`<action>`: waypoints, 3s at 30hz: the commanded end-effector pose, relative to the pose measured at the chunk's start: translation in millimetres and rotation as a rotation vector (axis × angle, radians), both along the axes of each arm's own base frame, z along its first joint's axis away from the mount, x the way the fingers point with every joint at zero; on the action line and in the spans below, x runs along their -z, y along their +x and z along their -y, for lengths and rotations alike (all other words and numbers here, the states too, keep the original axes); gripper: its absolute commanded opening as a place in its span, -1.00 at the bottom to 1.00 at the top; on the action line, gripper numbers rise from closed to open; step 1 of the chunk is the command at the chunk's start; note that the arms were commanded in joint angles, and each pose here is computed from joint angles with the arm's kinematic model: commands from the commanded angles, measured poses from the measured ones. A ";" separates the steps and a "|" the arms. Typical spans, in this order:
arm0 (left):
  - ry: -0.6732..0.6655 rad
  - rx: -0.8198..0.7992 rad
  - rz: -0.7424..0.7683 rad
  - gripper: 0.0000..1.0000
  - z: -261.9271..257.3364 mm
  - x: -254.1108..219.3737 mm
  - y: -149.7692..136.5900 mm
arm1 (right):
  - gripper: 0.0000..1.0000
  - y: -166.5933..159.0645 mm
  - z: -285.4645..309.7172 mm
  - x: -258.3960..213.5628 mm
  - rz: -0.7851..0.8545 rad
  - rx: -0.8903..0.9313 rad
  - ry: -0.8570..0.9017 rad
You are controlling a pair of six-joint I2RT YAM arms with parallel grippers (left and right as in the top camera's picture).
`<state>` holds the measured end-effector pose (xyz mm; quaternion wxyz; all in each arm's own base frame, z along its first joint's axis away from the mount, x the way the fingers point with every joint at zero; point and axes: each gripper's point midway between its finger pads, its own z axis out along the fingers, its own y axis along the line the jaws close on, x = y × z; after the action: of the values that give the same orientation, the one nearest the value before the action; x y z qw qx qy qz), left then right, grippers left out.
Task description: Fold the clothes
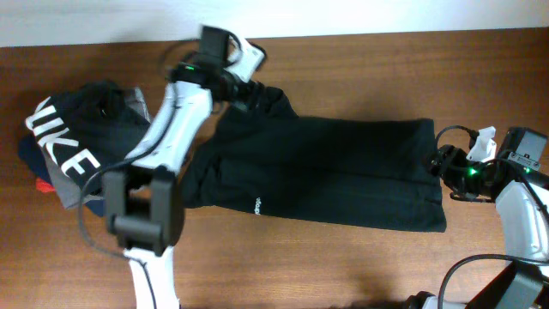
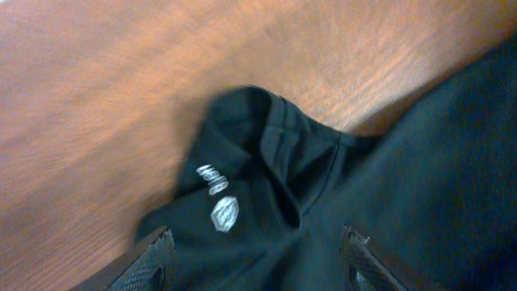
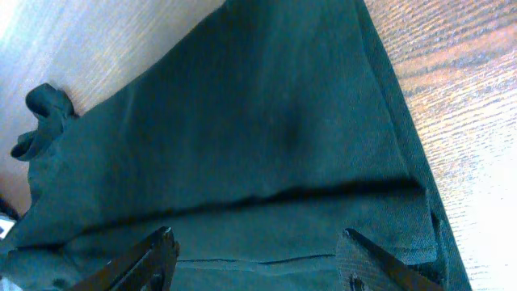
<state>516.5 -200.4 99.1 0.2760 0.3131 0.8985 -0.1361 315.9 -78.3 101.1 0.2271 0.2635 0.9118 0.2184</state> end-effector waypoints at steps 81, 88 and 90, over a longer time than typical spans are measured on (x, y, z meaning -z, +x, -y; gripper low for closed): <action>0.225 -0.121 0.100 -0.35 -27.3 -90.0 -26.3 | 0.48 157.8 51.5 79.9 0.092 -0.058 -0.039; 0.215 -0.104 0.069 -0.34 -22.2 -75.8 -25.2 | 0.16 159.7 33.8 104.3 0.038 -0.088 -0.064; 0.217 -0.103 0.064 -0.33 -22.1 -73.1 -24.9 | -0.02 160.0 32.7 105.1 0.034 -0.089 -0.072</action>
<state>488.5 -174.8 174.5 0.2760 0.2985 0.9136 -0.0058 477.9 -116.2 14.4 0.2611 0.2143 0.9169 0.2127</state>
